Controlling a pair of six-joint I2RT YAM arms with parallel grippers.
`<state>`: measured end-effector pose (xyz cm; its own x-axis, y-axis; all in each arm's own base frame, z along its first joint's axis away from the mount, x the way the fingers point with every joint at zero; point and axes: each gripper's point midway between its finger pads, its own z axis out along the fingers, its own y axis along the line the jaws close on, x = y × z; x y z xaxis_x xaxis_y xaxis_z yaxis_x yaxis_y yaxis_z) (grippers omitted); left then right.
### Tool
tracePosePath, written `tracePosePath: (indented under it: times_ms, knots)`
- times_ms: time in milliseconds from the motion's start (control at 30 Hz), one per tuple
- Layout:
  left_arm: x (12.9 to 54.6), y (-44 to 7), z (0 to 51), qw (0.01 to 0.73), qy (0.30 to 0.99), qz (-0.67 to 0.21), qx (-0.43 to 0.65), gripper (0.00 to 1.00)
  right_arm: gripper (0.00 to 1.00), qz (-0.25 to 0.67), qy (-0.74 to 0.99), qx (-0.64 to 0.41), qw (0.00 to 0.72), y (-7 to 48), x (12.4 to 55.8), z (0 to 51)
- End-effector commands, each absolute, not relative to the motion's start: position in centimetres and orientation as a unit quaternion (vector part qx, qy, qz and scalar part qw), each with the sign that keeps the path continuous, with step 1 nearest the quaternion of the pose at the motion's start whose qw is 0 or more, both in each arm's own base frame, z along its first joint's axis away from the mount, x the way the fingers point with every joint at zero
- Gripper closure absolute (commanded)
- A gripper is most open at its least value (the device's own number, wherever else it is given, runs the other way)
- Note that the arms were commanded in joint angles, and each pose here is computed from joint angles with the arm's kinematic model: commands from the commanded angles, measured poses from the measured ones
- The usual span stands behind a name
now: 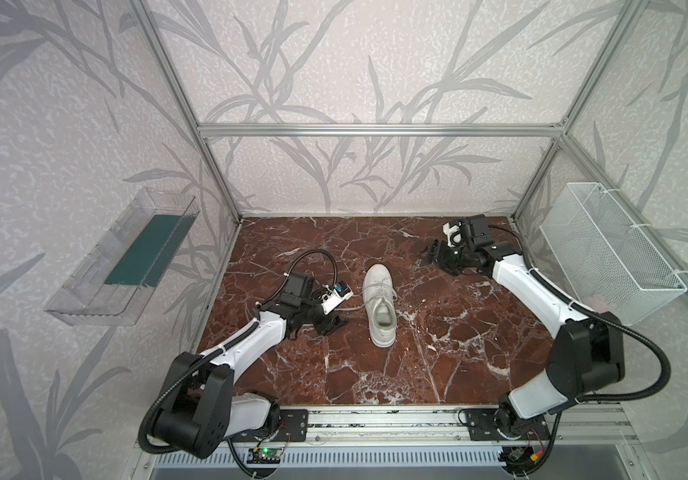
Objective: Tie the shoes
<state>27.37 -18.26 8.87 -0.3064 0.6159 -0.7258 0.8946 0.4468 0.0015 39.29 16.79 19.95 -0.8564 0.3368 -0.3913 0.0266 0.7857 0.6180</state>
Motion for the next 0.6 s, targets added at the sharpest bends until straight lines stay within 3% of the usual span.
tracePosePath:
  times_ms: [0,567]
  knots:
    - [27.9,-19.8,9.7,0.356,0.714,-0.211,0.565,0.36,0.27,0.314,0.903,0.084,0.279,15.8,38.6,21.9]
    - [29.8,-21.0,5.4,0.250,0.702,-0.195,0.637,0.51,0.27,0.302,0.905,0.093,0.284,13.8,38.0,22.0]
